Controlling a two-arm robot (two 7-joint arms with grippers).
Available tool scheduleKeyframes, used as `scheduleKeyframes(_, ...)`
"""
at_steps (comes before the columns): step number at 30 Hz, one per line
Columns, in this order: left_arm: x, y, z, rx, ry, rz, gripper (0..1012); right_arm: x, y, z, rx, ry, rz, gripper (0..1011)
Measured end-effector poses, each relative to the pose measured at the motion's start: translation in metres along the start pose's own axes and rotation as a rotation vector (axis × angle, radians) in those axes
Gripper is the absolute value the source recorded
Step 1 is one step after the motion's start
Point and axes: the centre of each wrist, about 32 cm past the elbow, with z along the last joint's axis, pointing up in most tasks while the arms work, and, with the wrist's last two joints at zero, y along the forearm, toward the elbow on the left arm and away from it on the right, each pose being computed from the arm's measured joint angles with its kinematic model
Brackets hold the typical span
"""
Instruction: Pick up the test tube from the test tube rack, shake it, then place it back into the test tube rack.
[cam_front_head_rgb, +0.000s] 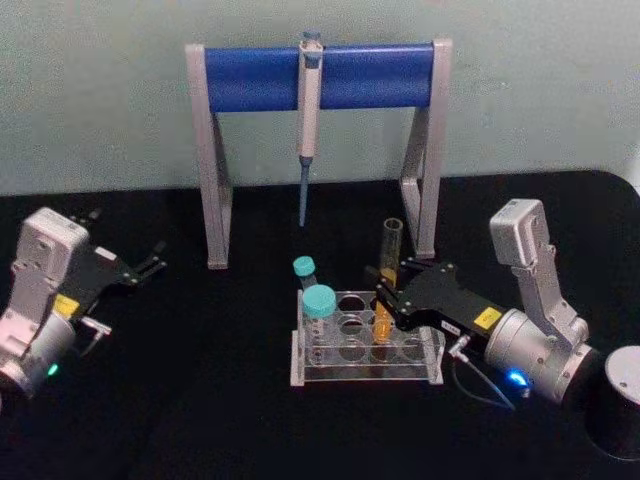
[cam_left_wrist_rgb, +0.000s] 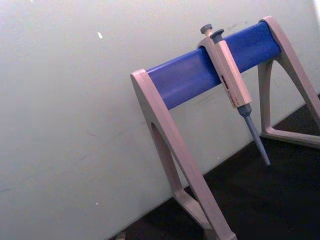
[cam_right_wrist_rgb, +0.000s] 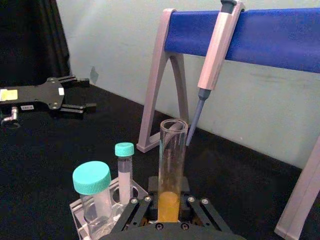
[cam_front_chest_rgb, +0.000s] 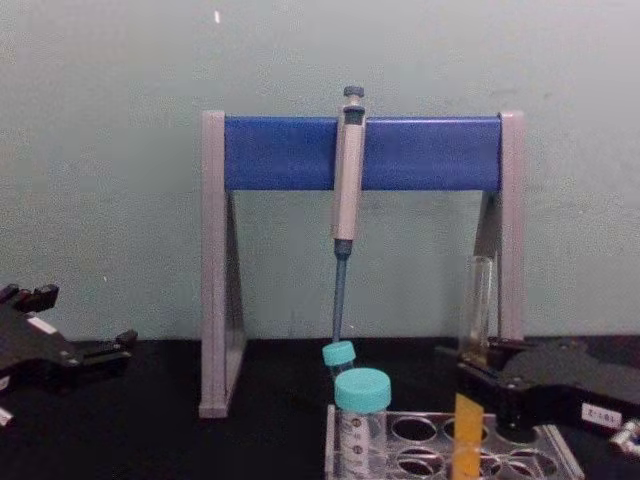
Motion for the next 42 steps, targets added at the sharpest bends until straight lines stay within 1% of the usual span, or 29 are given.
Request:
scheduleKeyframes(22, 0.0, 0.0, 0.0, 0.0, 0.0, 0.0, 1002, 0.0003, -0.0002, 0.0006, 0.0, -0.002, -0.001, 229)
scheduleKeyframes(28, 0.0, 0.0, 0.0, 0.0, 0.0, 0.0, 1001, 0.0003, -0.0002, 0.0006, 0.001, -0.002, 0.0, 368)
scheduleKeyframes(29, -0.0001, 0.0, 0.0, 0.0, 0.0, 0.0, 1001, 0.0003, -0.0002, 0.0007, 0.001, -0.002, 0.0, 425)
scheduleKeyframes(31, 0.0, 0.0, 0.0, 0.0, 0.0, 0.0, 1001, 0.0003, -0.0002, 0.0006, 0.001, -0.001, 0.0, 456)
scheduleKeyframes(32, 0.0, 0.0, 0.0, 0.0, 0.0, 0.0, 1002, 0.0003, -0.0002, 0.0007, 0.001, -0.001, 0.0, 527)
scheduleKeyframes(33, 0.0, 0.0, 0.0, 0.0, 0.0, 0.0, 1002, 0.0003, -0.0002, 0.0006, 0.001, -0.001, 0.0, 546)
scheduleKeyframes(35, 0.0, 0.0, 0.0, 0.0, 0.0, 0.0, 1001, 0.0002, -0.0002, 0.0006, 0.001, -0.001, 0.0, 626)
scheduleKeyframes(37, 0.0, 0.0, 0.0, 0.0, 0.0, 0.0, 1002, 0.0002, -0.0002, 0.0006, 0.001, -0.001, 0.0, 657)
scheduleKeyframes(38, 0.0, 0.0, 0.0, 0.0, 0.0, 0.0, 1001, 0.0003, -0.0002, 0.0007, 0.001, -0.001, 0.0, 725)
scheduleKeyframes(42, 0.0, 0.0, 0.0, 0.0, 0.0, 0.0, 1001, 0.0003, -0.0002, 0.0006, 0.001, -0.001, 0.0, 797)
